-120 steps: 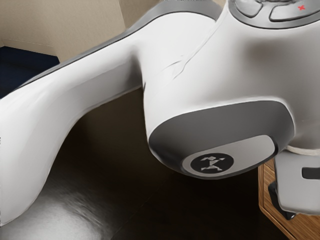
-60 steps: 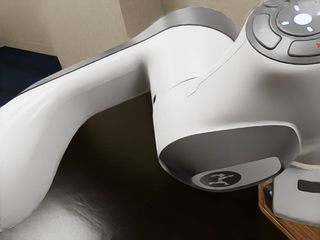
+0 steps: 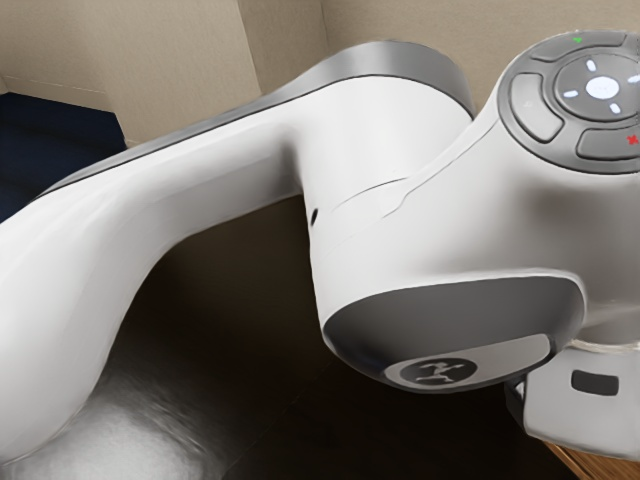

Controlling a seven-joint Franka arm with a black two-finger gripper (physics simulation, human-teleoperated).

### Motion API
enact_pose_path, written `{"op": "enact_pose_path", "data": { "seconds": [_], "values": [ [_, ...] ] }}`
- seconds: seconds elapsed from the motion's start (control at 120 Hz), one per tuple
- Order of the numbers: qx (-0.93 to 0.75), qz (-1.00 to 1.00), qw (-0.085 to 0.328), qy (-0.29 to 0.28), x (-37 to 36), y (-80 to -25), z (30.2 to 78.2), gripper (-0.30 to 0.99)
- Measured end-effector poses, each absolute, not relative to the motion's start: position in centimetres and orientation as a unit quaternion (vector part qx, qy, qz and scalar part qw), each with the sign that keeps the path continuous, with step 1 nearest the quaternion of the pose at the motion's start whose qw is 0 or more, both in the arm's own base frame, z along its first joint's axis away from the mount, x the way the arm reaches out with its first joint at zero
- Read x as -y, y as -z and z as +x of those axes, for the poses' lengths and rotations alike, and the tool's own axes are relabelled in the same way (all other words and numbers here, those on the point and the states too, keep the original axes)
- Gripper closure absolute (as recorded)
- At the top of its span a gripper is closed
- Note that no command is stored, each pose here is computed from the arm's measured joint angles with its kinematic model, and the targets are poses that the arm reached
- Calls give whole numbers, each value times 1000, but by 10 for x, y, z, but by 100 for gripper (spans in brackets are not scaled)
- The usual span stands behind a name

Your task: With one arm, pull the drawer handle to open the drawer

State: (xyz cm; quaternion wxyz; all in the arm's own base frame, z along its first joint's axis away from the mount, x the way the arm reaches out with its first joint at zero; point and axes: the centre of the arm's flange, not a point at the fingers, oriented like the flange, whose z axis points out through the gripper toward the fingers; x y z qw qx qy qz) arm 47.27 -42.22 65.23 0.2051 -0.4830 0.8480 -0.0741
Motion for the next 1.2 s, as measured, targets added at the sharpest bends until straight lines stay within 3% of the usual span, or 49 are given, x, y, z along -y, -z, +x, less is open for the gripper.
{"op": "enact_pose_path", "data": {
  "seconds": [0.525,0.592,0.7,1.008,1.2],
  "values": [
    [-847,-480,221,60,408,-636,452,0],
    [-846,-480,223,63,407,-638,447,8],
    [-842,-481,229,80,405,-655,436,35],
    [-834,-497,225,82,389,-650,434,2],
    [-832,-500,227,74,382,-641,434,0]
  ]
}}
